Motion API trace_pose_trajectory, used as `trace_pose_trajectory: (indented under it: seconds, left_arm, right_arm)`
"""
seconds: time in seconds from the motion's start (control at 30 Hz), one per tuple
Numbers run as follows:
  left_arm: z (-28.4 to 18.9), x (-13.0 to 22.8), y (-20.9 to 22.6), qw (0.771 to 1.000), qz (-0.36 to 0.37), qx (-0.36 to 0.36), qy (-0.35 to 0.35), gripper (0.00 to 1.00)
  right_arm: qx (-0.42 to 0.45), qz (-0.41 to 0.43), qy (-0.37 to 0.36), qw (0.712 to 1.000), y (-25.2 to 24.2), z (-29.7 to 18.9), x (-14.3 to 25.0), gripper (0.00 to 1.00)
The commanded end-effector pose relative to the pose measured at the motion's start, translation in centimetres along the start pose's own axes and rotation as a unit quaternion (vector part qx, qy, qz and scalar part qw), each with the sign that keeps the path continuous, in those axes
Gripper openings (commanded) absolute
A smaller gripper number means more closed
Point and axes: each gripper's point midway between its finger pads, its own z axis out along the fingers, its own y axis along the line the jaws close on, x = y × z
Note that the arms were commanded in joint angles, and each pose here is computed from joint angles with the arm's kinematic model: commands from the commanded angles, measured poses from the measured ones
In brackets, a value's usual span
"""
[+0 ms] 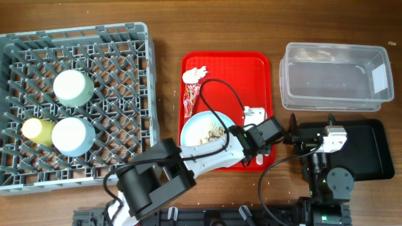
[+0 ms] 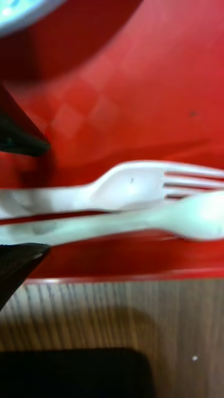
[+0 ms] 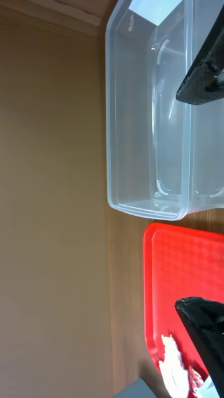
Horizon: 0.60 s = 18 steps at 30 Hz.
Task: Sort waste into correct bins and load items into the dishwasher rack
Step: 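Move the left gripper to the white fork and grasp it, then carry the white fork to the rack and drop it in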
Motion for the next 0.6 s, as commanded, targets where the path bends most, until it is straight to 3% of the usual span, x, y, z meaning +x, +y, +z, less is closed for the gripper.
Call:
trace_pose_trajectory:
  seconds: [0.0,0.1,0.57]
  left_arm:
    - [1.4,0.6,0.6,1.000,0.001,-0.015,0.003,0.44]
    - [1.4,0.3,0.1,1.000,0.000,-0.006,-0.003,0.33]
    - [2.9,-0.6,2.1,0.999,-0.009,-0.036,-0.016,0.20]
  right_arm:
    - [0.006,0.006,-0.003,1.000,-0.2,0.0,-0.1,1.00]
    - [0.006,0.006,-0.003,1.000,-0.2,0.0,-0.1,1.00]
    - [0.006,0.006,-0.003,1.000,-0.2,0.0,-0.1,1.00]
